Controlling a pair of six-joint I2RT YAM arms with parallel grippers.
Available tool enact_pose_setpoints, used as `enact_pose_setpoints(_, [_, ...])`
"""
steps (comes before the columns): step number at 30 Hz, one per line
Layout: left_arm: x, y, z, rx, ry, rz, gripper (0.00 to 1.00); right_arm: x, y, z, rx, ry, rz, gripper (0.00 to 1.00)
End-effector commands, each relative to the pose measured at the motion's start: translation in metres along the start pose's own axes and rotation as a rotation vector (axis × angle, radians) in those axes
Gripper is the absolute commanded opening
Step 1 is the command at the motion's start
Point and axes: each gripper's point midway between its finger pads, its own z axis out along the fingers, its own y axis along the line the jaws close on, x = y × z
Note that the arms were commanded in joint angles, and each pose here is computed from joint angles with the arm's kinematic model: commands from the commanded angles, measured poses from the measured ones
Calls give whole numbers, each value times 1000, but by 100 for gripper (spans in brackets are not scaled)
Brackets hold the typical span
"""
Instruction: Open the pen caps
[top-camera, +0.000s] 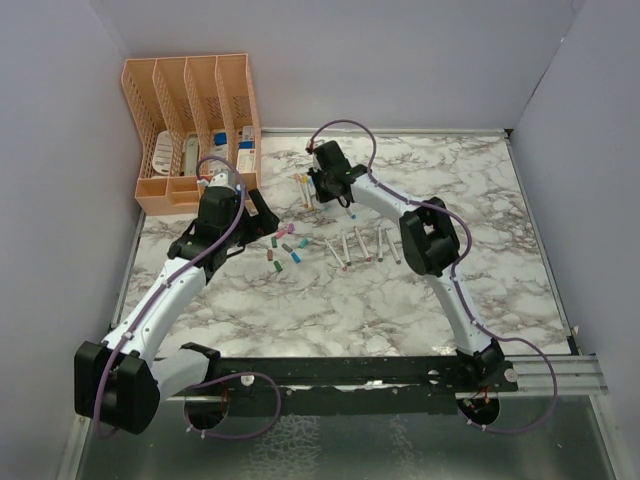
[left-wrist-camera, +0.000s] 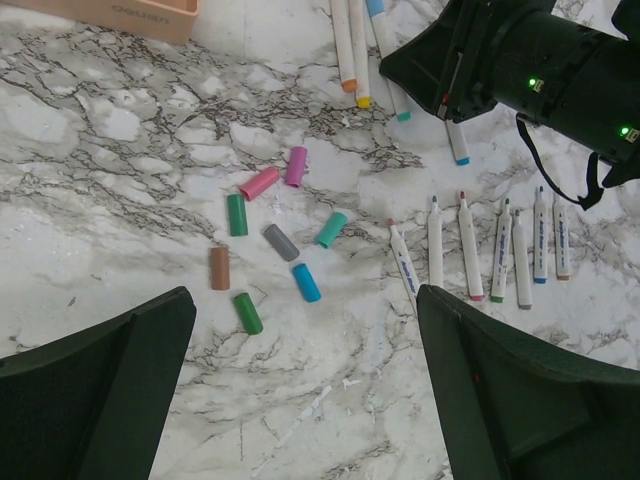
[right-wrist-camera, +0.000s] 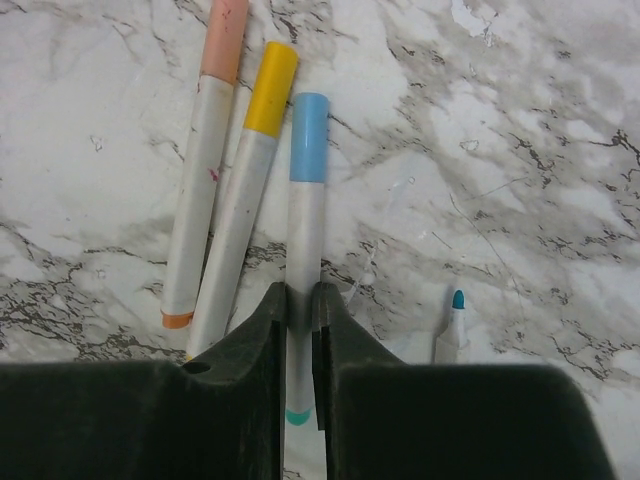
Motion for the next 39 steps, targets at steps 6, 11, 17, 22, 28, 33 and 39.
enact_pose_setpoints(6, [-19,-23,-16,81,-35,-27,96,6,-17,-11,100,52,43,1])
enact_pose_setpoints(11, [-23,-35,-16,125,-34,-60,96,-48,-23,-57,114,-122,58,1])
enact_pose_setpoints(17, [-27,-56,5,215,-20,-123,96,-66,-3,-125,-20,-243,13,1])
enact_pose_setpoints(22, [-29,-81,34,322,23,-201,95,-42,20,-166,-168,-256,8,1])
enact_pose_setpoints(28, [-46,-107,57,386,24,-242,92,-8,43,-197,-273,-232,21,1])
enact_pose_setpoints(33, [-46,-125,64,418,28,-242,91,-2,56,-216,-314,-242,27,1])
enact_pose_setpoints(39, [-25,-142,72,431,71,-232,90,-4,63,-226,-334,-258,22,1])
